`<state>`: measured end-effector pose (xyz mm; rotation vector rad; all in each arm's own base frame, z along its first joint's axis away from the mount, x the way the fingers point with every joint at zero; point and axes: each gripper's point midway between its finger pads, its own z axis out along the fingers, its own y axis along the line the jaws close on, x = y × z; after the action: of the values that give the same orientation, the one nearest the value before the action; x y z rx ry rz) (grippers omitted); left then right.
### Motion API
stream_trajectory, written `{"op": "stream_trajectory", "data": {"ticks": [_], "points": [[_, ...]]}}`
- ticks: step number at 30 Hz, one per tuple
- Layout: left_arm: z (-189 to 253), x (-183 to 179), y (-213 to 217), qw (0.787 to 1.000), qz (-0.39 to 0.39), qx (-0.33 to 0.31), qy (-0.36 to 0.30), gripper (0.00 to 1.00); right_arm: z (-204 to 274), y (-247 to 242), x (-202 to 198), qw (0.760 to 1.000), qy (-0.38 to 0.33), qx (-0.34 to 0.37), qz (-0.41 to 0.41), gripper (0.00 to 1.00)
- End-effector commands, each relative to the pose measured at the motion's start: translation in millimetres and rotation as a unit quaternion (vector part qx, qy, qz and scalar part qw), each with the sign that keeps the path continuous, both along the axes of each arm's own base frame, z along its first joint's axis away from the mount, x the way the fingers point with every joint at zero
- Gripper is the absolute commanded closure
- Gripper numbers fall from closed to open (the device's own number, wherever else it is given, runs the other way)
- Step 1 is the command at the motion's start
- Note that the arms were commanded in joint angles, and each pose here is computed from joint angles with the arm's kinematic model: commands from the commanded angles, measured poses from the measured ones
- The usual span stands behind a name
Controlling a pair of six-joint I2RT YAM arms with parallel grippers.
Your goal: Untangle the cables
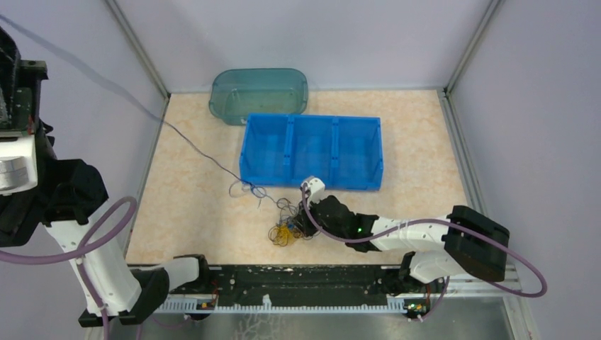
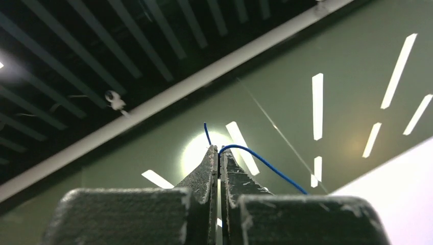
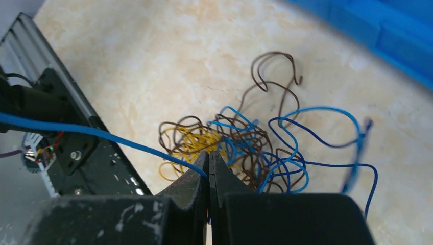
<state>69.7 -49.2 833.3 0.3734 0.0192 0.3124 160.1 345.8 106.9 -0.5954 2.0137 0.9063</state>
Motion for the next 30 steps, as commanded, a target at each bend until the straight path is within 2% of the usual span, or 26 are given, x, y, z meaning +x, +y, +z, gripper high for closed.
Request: {"op": "stream_trajectory", "data": {"ticks": [1, 9, 14, 18, 21, 22, 23, 24, 25, 27, 30], "points": [[16.9, -32.4, 20.8, 0.995, 0.049, -0.050, -0.075, 1.00, 7.4, -9.0, 15.6, 0.997, 0.007, 0.039, -0.069, 1.00], [30.6, -61.8, 35.8, 0.981, 0.084, -0.089, -0.148, 1.00, -48.9, -45.6, 22.5, 0.986, 0.049, -0.038, -0.155, 1.00], [15.3, -36.7, 11.5, 0.997, 0.035, -0.027, -0.068, 1.00, -40.5, -35.4, 16.5, 0.991, 0.046, -0.007, -0.124, 1.00], [-11.8, -7.0, -12.0, 0.999, -0.008, 0.034, 0.004, 1.00, -2.2, -21.0, 16.5, 0.995, 0.017, 0.032, -0.091, 1.00], [-20.0, 7.1, -15.4, 0.998, -0.023, 0.040, 0.039, 1.00, 32.4, -12.5, 12.8, 0.996, -0.007, 0.066, -0.061, 1.00], [-21.9, 11.4, -16.3, 0.997, -0.029, 0.040, 0.051, 1.00, 46.7, -9.6, 9.5, 0.996, -0.016, 0.080, -0.045, 0.97], [-25.0, 17.0, -18.7, 0.996, -0.033, 0.047, 0.065, 1.00, 59.7, -6.6, 6.0, 0.995, -0.024, 0.093, -0.028, 0.90], [-29.2, 22.7, -22.8, 0.995, -0.035, 0.059, 0.078, 1.00, 71.0, -4.4, 2.7, 0.994, -0.030, 0.103, -0.014, 0.78], [-34.6, 28.1, -27.5, 0.992, -0.039, 0.073, 0.094, 1.00, 82.2, -2.6, -0.6, 0.993, -0.037, 0.112, -0.001, 0.61], [-47.0, 36.7, -37.8, 0.986, -0.053, 0.102, 0.121, 1.00, 102.9, -0.5, -4.6, 0.991, -0.048, 0.123, 0.016, 0.41], [-65.9, 43.1, -51.5, 0.975, -0.075, 0.140, 0.155, 1.00, 141.2, 3.7, -12.7, 0.986, -0.069, 0.145, 0.048, 0.28]]}}
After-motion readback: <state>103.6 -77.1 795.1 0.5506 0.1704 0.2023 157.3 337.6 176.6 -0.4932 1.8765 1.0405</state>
